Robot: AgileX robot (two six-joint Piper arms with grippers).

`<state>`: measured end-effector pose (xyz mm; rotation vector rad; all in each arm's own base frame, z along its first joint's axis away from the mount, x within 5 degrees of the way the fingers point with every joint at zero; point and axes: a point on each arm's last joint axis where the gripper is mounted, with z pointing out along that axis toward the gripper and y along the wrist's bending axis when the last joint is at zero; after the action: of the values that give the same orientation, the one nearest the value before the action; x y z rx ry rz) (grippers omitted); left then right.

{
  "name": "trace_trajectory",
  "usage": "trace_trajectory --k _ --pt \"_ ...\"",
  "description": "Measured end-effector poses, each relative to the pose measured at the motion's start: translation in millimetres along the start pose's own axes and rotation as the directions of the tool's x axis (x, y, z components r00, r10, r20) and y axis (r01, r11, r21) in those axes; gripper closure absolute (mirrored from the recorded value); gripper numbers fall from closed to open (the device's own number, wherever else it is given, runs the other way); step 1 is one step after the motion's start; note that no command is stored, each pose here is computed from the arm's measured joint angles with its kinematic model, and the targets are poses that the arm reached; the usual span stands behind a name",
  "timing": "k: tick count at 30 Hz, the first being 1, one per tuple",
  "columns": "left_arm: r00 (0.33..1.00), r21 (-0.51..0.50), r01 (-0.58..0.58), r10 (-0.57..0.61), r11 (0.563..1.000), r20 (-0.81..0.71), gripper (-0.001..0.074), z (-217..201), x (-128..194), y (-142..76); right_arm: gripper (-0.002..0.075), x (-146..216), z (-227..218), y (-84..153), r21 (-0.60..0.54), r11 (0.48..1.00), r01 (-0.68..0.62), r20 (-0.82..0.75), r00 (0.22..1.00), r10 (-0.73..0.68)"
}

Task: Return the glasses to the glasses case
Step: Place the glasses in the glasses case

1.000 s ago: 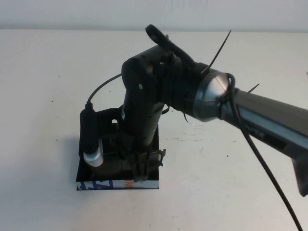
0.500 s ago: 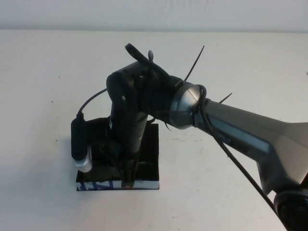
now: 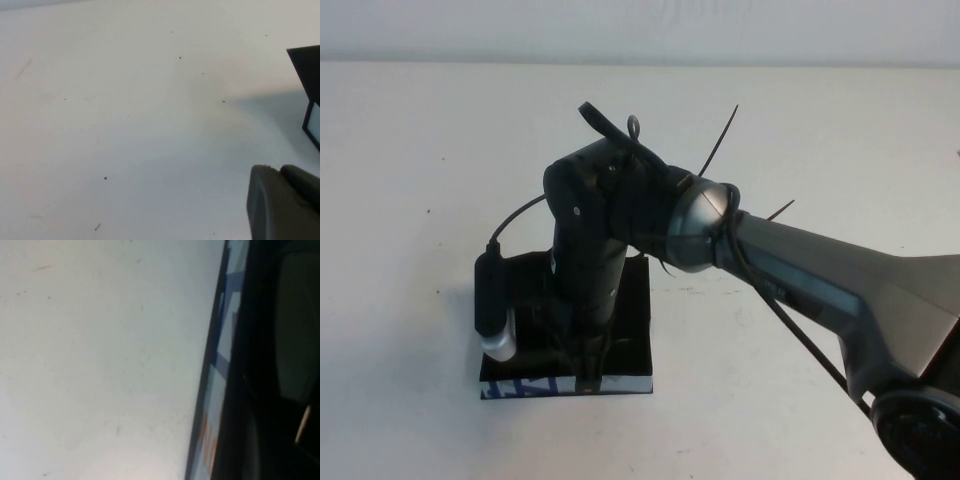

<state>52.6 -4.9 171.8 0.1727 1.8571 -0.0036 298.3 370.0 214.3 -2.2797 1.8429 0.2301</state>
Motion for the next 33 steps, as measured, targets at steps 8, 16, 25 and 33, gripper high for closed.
trace_trajectory --k 8,16,25,33 --pt "1.0 0.0 0.0 0.0 1.0 0.0 0.0734 0 0 0 0.0673 1 6 -1 -0.007 1.0 -0.001 -0.01 1.0 0.0" --pt "1.0 0.0 0.0 0.0 1.0 0.0 0.0734 0 0 0 0.067 1 6 -1 -0.006 1.0 0.0 -0.012 1.0 0.0" --pt "1.0 0.0 0.0 0.0 1.0 0.0 0.0734 0 0 0 0.0536 2 -1 -1 0.018 1.0 0.009 -0.022 1.0 -0.008" --pt "1.0 0.0 0.0 0.0 1.0 0.0 0.0734 0 0 0 0.0517 2 -41 2 0.106 0.994 -0.029 -0.006 1.0 0.03"
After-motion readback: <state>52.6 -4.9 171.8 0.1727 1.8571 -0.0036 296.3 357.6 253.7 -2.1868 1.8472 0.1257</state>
